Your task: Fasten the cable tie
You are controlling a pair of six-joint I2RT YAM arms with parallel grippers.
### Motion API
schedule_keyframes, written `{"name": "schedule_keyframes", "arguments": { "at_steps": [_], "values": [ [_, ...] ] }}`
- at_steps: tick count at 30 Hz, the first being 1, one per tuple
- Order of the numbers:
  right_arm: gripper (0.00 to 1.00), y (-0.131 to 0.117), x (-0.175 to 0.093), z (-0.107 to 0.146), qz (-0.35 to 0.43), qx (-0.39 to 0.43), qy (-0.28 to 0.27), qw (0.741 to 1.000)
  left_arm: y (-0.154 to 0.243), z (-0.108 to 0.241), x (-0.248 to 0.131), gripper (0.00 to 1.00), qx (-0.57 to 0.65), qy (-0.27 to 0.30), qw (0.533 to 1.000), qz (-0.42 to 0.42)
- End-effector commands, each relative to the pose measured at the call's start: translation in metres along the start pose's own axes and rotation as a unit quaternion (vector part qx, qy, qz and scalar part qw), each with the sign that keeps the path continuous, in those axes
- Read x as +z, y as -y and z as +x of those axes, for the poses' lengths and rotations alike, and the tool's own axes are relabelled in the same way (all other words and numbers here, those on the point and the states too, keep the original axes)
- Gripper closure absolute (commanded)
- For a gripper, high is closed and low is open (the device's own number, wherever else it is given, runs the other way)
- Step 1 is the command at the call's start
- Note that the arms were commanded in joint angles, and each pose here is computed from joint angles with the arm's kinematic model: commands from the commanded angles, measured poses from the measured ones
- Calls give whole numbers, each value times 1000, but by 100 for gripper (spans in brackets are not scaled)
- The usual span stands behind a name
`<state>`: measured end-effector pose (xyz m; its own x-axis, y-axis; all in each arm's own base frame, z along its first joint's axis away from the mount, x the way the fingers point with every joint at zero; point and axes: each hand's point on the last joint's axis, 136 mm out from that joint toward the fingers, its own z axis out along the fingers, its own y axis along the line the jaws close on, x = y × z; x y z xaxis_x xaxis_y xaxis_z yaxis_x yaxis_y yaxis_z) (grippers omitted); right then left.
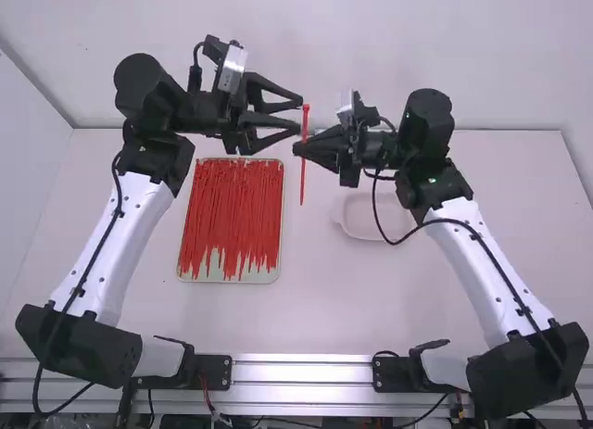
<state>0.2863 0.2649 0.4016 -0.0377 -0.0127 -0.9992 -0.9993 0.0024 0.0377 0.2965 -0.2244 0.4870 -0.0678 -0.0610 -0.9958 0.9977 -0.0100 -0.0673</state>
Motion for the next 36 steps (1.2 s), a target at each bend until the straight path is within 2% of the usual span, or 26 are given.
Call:
{"name": "schedule_keyframes", "arguments": {
  "at_steps": [1,7,17,23,29,33,36],
  "values": [
    [100,-11,-2,-16,-10,-21,7,1000,16,-9,5,45,11,-3,1000,24],
    [100,-11,-2,-17,-10,-9,8,1000,11,-3,8,61,0,-5,1000,27],
    [100,-10,-3,-17,-9,2,8,1000,17,-1,17,75,-4,-7,999,44],
    [100,-10,-3,-17,-9,5,7,1000,16,-1,16,89,-7,-7,999,42],
    [100,-10,-3,-16,-9,6,7,1000,10,-2,11,88,-15,-4,1000,27],
    [100,-10,-3,-17,-9,5,7,1000,8,-2,10,79,-21,-3,1000,22],
    [100,-10,-3,-17,-9,15,8,1000,7,-1,11,77,-18,-4,1000,21]
  ]
}}
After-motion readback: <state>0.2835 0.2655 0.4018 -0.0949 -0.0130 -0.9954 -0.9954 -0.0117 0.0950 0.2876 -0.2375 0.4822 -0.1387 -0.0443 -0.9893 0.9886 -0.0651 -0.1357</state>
